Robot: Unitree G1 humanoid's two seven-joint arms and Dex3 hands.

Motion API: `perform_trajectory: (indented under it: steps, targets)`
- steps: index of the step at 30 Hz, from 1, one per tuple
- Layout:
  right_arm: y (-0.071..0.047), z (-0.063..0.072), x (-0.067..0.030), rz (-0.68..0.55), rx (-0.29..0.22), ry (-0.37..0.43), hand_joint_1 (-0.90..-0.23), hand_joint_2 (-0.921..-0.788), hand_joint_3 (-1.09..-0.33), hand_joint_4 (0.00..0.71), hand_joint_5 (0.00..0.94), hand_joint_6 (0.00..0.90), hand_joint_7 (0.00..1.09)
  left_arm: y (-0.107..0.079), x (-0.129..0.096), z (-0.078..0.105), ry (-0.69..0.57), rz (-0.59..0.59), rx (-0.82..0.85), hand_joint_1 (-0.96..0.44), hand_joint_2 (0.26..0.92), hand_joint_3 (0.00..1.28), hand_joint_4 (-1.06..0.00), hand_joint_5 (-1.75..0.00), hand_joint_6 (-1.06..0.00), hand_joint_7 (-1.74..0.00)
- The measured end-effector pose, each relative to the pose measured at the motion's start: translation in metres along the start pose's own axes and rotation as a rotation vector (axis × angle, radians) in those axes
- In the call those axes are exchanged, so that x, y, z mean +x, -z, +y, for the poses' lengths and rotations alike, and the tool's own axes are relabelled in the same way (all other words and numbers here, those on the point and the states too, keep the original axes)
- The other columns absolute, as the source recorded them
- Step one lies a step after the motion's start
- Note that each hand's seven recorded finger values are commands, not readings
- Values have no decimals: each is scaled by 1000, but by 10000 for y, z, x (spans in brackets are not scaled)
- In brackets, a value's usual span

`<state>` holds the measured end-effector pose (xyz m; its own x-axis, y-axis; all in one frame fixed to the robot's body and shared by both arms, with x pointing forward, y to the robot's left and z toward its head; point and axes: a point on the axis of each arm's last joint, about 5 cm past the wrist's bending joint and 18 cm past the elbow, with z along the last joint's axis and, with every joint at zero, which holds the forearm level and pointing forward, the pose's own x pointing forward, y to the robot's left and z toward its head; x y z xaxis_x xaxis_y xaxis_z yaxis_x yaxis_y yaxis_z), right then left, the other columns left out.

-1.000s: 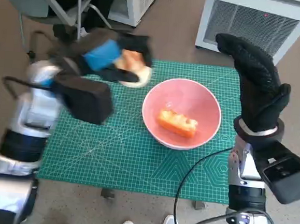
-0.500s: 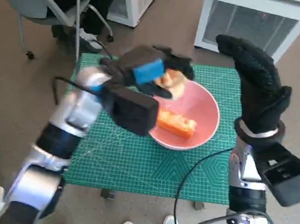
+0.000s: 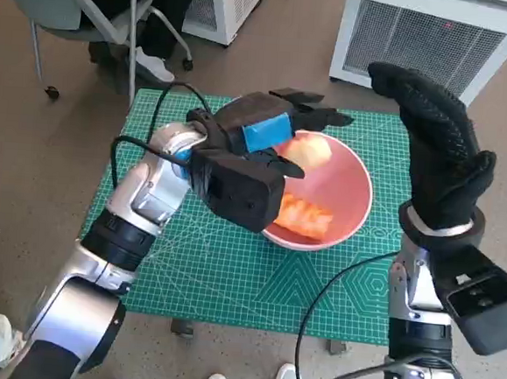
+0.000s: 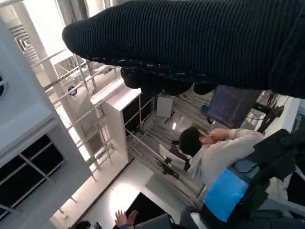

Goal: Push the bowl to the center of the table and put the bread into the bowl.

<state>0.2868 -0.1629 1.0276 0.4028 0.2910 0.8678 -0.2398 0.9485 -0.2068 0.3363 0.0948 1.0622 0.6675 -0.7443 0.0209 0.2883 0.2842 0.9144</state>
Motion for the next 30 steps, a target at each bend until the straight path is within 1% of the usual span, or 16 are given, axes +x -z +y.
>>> perform_trajectory:
  steps: [6, 10, 14, 20, 21, 23, 25, 26, 30]
  targets:
    - [-4, -8, -2, 2, -8, 2, -600, -921, -832, -1, 489, -1, 604, 12, -25, 31, -70, -49, -48, -389, 921, 108, -133, -5, -270, -64]
    - [-4, -11, -3, 2, -10, 5, -599, -921, -828, -1, 490, -1, 604, 42, -71, 44, -136, -98, -112, -399, 921, 137, -147, -10, -268, -65]
    - [-2, -18, -4, 5, -12, 10, -587, -921, -823, -1, 494, -1, 604, 83, -136, 28, -235, -156, -182, -403, 921, 184, -178, -21, -277, -76]
    - [4, -35, 8, 6, -15, 19, -555, -921, -809, -1, 496, -1, 609, 113, -237, -27, -416, -255, -314, -422, 921, 277, -224, -33, -301, -111]
    - [3, -36, 16, 4, -15, 20, -554, -921, -805, -1, 497, -1, 610, 112, -250, -39, -441, -270, -335, -426, 921, 288, -230, -28, -289, -138]
    - [4, -36, 36, 0, -16, 20, -551, -921, -796, 1, 500, -1, 613, 104, -277, -62, -488, -309, -388, -438, 921, 324, -247, -13, -161, -390]
    - [1, -36, 63, -7, -18, 23, -550, -921, -792, 3, 500, -1, 616, 92, -304, -97, -539, -350, -452, -440, 921, 347, -257, -10, -102, -505]
    - [0, -36, 76, -10, -18, 23, -549, -921, -790, 4, 500, -1, 617, 85, -313, -111, -559, -368, -477, -440, 921, 358, -261, -9, -79, -550]
    - [-2, -33, 122, -21, -20, 27, -554, -921, -784, 31, 454, -1, 623, 66, -352, -169, -622, -423, -563, -457, 921, 401, -270, -8, -45, -610]
